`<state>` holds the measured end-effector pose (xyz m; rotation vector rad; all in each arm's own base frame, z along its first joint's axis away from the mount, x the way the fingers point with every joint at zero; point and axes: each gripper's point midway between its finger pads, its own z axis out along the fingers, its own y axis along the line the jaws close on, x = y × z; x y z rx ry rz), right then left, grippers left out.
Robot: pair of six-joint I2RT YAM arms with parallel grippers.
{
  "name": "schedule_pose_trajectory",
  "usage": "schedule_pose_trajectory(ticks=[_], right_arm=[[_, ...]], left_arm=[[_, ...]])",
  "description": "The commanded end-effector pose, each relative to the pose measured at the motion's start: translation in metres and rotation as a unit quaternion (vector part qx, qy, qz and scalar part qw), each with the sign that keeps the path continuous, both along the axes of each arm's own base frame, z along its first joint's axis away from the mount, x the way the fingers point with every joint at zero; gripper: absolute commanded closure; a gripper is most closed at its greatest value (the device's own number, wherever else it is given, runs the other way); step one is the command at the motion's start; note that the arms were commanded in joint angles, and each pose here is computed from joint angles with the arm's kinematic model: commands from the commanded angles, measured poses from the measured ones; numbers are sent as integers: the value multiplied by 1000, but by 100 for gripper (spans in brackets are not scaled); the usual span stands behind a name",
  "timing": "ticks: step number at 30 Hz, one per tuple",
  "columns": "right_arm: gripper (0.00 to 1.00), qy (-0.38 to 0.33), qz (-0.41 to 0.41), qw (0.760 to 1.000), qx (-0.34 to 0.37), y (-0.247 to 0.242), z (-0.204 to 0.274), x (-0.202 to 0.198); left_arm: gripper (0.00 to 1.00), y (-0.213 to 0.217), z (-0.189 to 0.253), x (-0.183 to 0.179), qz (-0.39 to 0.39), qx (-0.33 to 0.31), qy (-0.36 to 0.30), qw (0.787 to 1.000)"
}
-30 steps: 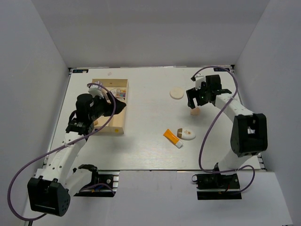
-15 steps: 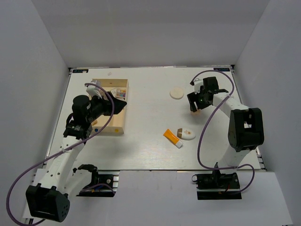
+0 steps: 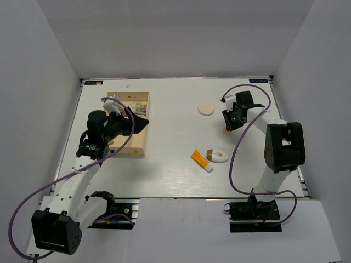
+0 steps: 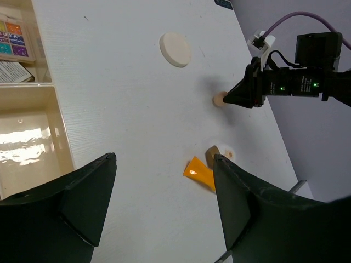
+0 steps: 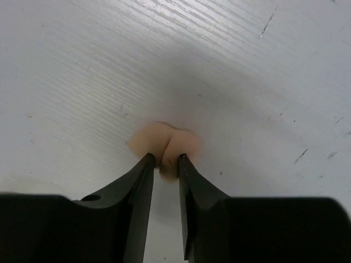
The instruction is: Organize the makeup
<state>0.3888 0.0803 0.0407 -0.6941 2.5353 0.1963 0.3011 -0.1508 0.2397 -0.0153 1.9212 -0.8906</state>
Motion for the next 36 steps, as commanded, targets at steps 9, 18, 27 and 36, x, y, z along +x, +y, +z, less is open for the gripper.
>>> schedule_pose_trajectory(ticks=[9, 18, 27, 36], right_arm=[[100, -14, 34, 999, 17, 10, 22, 1], [100, -70, 97, 990, 72, 54, 85, -7], [100, -86, 264, 945, 175, 178, 145, -45], [100, -49, 391, 893, 218, 308, 157, -64]], left_arm=[[19, -5, 4, -4, -5, -3, -9, 1000], [19, -4, 7, -4, -3, -4, -13, 1000], [19, 2, 24, -9, 12, -1, -42, 999], [19, 45, 70, -30, 116, 17, -135, 984]])
